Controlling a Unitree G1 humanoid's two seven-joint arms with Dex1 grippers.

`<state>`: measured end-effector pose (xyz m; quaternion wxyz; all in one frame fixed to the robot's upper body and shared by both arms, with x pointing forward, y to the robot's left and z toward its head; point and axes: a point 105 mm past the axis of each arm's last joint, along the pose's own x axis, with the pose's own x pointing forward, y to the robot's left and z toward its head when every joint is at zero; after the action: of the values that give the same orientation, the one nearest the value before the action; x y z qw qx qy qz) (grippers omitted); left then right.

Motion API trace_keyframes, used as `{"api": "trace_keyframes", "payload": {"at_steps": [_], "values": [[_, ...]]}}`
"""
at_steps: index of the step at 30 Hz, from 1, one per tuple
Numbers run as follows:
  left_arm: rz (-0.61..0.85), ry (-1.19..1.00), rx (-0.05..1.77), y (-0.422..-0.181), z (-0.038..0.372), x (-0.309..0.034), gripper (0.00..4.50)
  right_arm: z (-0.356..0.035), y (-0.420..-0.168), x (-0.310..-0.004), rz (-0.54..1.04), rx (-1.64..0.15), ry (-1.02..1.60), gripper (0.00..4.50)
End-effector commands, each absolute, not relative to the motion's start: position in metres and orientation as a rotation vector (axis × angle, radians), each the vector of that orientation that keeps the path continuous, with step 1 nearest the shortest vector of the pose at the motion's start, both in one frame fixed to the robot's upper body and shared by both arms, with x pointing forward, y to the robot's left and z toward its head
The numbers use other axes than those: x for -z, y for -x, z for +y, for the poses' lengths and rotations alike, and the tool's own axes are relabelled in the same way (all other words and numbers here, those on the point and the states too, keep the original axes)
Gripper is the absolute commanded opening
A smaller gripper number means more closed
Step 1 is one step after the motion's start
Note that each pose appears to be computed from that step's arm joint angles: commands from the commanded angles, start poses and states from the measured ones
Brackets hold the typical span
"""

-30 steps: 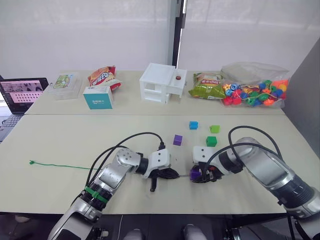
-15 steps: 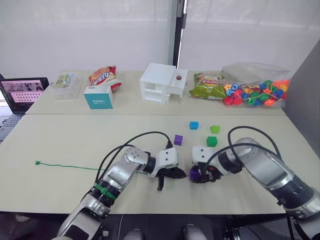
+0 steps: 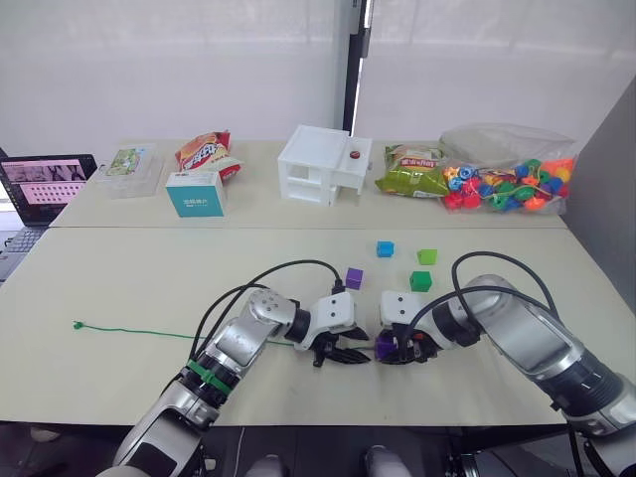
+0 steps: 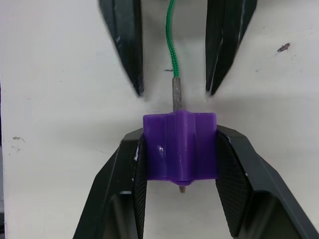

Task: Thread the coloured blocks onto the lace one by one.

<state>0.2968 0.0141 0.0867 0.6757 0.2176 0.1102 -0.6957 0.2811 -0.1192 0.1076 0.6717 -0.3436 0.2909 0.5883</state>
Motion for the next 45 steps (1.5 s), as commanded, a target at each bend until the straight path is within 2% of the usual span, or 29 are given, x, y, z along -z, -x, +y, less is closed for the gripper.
{"api": "trace_keyframes", "payload": {"at_steps": [1, 8, 14, 15, 27, 34, 35, 41, 43, 45], "values": [[0.207, -0.508, 1.546, -0.297, 0.016, -0.094, 1.99, -0.116, -0.277, -0.108, 0.642, -1.344, 0.763, 1.37], [0.224, -0.508, 1.520, -0.296, 0.026, -0.092, 1.99, -0.114, -0.279, -0.108, 0.634, -1.351, 0.770, 1.37], [0.219, -0.499, 1.527, -0.296, 0.023, -0.093, 0.13, -0.113, -0.279, -0.109, 0.629, -1.351, 0.771, 1.37], [0.218, -0.498, 1.532, -0.296, 0.022, -0.093, 0.00, -0.113, -0.279, -0.109, 0.628, -1.351, 0.772, 1.37], [0.167, -0.474, 1.568, -0.295, -0.006, -0.100, 0.00, -0.112, -0.278, -0.109, 0.623, -1.343, 0.764, 1.37], [0.177, -0.469, 1.551, -0.298, -0.004, -0.100, 0.00, -0.112, -0.279, -0.109, 0.616, -1.334, 0.764, 1.37], [0.175, -0.475, 1.549, -0.298, -0.002, -0.100, 0.57, -0.112, -0.279, -0.109, 0.616, -1.335, 0.761, 1.37], [0.159, -0.461, 1.564, -0.294, 0.010, -0.108, 2.49, -0.115, -0.277, -0.112, 0.639, -1.321, 0.739, 1.37], [0.160, -0.474, 1.577, -0.289, 0.012, -0.107, 3.17, -0.116, -0.278, -0.117, 0.613, -1.311, 0.723, 2.42], [0.150, -0.467, 1.579, -0.287, 0.010, -0.106, 3.80, -0.123, -0.281, -0.127, 0.584, -1.278, 0.711, 3.09]]}}
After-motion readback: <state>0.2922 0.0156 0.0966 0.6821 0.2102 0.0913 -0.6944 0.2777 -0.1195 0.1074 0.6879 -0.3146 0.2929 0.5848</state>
